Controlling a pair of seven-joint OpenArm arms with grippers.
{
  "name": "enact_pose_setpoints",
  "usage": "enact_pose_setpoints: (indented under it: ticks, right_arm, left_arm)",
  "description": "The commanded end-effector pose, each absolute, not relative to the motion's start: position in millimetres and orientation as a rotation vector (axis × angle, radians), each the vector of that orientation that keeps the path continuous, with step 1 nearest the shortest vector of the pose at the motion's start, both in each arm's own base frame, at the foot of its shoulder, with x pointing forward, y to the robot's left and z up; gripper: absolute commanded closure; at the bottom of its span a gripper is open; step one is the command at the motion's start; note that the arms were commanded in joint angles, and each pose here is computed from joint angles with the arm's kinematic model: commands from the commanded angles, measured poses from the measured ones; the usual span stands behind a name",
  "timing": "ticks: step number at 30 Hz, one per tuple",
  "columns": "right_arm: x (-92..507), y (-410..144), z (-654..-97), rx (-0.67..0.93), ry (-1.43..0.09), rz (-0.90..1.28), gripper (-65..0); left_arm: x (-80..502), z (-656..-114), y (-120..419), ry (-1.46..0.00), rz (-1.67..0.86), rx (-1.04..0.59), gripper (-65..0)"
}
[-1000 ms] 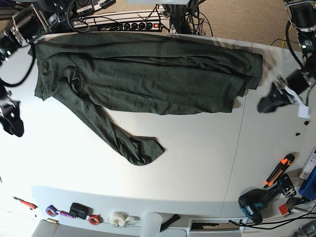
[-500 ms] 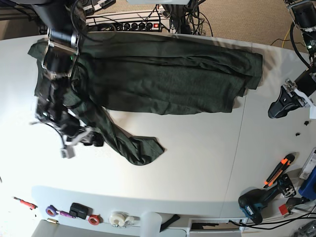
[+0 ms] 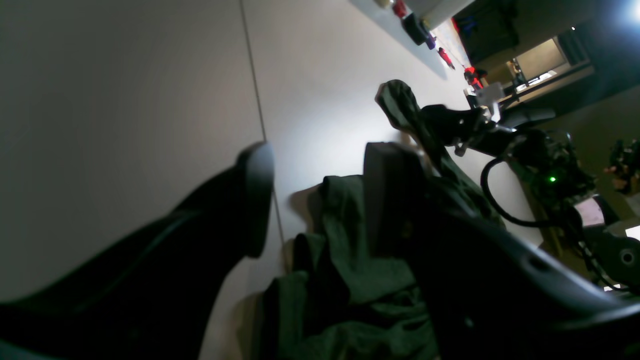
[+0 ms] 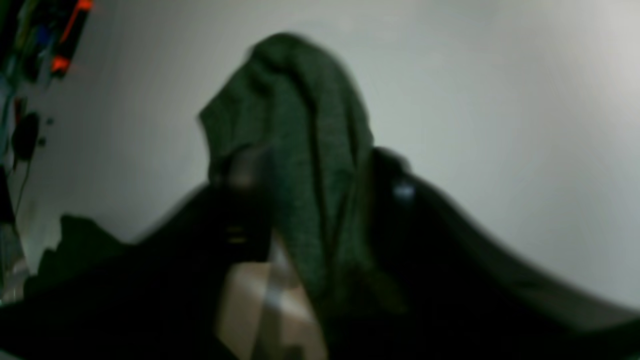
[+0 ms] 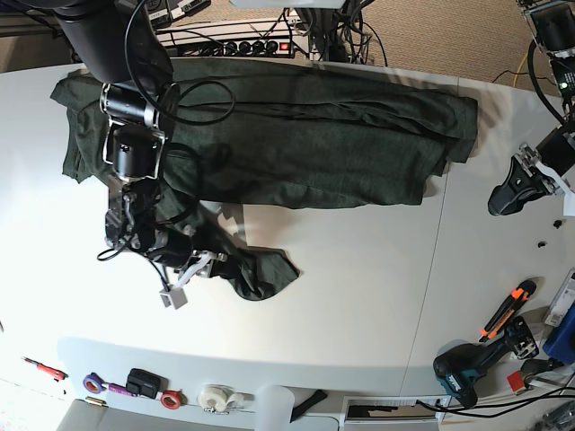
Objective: Layout the t-shirt on the table in an organized manner, then fold the t-shirt properly
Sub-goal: 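Lower the right gripper onto the loose sleeve and pinch it, then lift the sleeve with the right gripper and lay it onto the shirt body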
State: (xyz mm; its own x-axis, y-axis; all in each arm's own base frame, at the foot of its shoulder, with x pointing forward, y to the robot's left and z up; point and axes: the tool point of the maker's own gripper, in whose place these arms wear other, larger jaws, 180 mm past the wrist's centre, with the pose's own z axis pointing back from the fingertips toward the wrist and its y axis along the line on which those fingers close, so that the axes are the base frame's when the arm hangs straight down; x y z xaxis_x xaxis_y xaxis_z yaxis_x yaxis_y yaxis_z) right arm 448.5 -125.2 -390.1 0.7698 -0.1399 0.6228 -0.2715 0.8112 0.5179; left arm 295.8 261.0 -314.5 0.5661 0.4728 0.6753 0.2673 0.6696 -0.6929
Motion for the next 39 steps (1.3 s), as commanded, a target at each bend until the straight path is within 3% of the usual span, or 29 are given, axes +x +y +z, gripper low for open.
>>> enact_pose_setpoints:
  ticks: [1,2,8,13,20,25,29,39]
  right_arm:
    - [457,-139,-380,0.596,-0.72,0.088,-8.1]
    - [459,-145,-376,0.585,-0.735,0.087,0.0]
    - [466,-194,-324,0.516,-0.846,0.099,0.0]
    - [420,-203,-281,0.536,-0.955,0.128,0.0]
    - [319,-154,-252,0.453,-1.071,0.274,0.0]
    - [272,-101,-232,0.493,-1.112,0.37,0.0]
    - [256,-59,-237,0.578,-1.07,0.434,0.0]
    - [263,-24,-252,0.463,-1.061,0.479,0.0]
  left_arm:
    - [303,-296,269,-1.052,0.118,-0.862,-29.6]
    - [303,-296,268,-1.05,0.117,-0.862,-29.6]
    - [303,-296,268,-1.05,0.117,-0.862,-29.6]
    - [303,-295,269,-1.054,0.118,-0.862,-29.3]
    - [303,-295,269,-1.054,0.118,-0.862,-28.3]
    - [303,-295,269,-1.054,0.118,-0.862,-28.3]
    - [303,-295,269,-1.054,0.118,-0.862,-28.3]
    - [303,-295,268,-1.054,0.118,-0.863,-28.3]
